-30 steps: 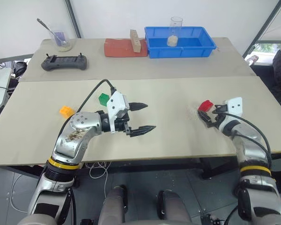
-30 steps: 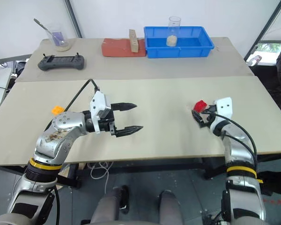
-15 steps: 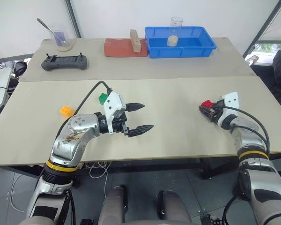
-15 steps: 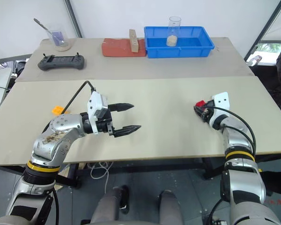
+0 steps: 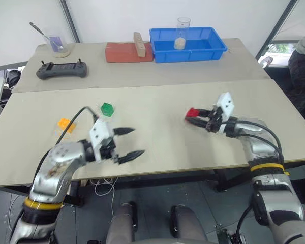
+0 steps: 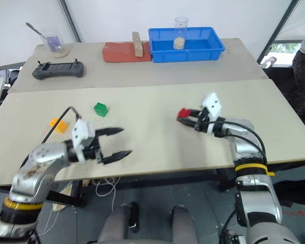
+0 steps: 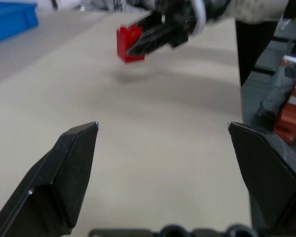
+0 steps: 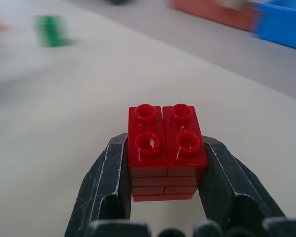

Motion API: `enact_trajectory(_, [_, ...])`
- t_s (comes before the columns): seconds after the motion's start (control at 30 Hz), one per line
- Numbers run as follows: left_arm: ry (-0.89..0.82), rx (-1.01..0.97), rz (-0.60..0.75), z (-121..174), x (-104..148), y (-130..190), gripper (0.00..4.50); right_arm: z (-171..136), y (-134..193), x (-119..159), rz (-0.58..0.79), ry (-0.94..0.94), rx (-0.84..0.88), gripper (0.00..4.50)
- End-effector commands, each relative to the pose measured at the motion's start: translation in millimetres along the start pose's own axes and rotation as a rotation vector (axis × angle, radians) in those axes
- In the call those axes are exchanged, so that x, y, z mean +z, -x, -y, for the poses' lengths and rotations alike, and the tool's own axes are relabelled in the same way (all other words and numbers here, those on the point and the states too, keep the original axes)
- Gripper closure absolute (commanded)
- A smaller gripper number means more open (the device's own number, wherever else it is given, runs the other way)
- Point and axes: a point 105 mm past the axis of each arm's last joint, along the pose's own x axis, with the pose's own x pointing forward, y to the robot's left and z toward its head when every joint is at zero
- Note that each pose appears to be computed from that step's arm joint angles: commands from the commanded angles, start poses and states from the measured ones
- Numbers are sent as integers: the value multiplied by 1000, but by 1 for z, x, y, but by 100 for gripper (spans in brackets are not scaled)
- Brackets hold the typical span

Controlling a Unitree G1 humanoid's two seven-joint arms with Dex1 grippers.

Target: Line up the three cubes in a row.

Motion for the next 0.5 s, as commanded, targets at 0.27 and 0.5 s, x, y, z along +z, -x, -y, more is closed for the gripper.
enact_trajectory(0.27, [-44,3,22,40,7,25,0,-42,-9,-2,-54,75,357,305])
enact_trajectory(0.5, [-49,-2,23,44,9,24,0,-36,10,-18,-110,78,376,305])
